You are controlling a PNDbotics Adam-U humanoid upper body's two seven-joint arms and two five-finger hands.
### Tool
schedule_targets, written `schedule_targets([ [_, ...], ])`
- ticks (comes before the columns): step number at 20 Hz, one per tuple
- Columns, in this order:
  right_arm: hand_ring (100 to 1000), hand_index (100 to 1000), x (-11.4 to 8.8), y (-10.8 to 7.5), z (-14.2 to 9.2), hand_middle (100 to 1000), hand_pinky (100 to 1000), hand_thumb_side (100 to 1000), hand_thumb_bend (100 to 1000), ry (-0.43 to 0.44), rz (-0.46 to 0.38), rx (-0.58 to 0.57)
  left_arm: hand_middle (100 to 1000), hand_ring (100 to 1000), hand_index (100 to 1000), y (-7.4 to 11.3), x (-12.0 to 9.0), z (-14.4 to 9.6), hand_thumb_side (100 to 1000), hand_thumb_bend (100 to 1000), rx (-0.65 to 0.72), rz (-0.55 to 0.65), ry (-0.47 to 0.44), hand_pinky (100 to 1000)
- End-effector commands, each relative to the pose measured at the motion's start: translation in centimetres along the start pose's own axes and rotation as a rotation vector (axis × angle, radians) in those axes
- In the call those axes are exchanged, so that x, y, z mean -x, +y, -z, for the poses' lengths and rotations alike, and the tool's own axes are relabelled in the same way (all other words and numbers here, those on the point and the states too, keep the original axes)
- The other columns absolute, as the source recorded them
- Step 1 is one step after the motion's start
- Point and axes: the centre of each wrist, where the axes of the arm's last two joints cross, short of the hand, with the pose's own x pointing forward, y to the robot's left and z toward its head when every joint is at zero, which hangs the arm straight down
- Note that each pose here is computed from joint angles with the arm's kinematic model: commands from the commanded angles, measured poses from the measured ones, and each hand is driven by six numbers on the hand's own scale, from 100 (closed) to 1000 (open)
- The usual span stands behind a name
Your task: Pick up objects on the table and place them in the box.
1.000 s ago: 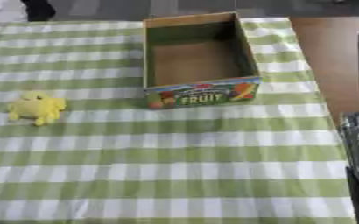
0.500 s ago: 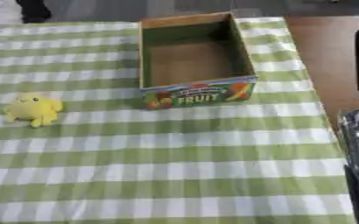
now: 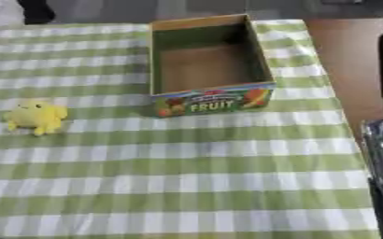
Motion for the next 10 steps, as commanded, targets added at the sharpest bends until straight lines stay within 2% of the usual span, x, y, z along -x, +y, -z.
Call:
schedule_targets([
  [1,845,864,-0.6,-0.4,0.6,606,776,804,100,-0.036,-0.005,-0.007,764,815,932,1.3,1.0,0.8,935,304,0.108,0.104,-0.028,791],
  [2,845,864,-0.6,-0.3,0.5,605,777,804,100,-0.035,-0.003,-0.008,782,830,940,1.3,1.2,1.1,929,352,0.136,0.124,-0.031,784],
  [5,845,864,-0.7,-0.2,0.5,605,777,805,100,-0.035,0.003,-0.015,798,846,952,1.0,2.0,2.0,916,402,0.231,0.197,-0.035,788],
  [10,843,864,-0.7,-0.1,0.4,604,777,805,100,-0.034,0.010,-0.026,797,869,974,0.1,2.6,3.5,845,517,0.349,0.255,-0.069,816],
])
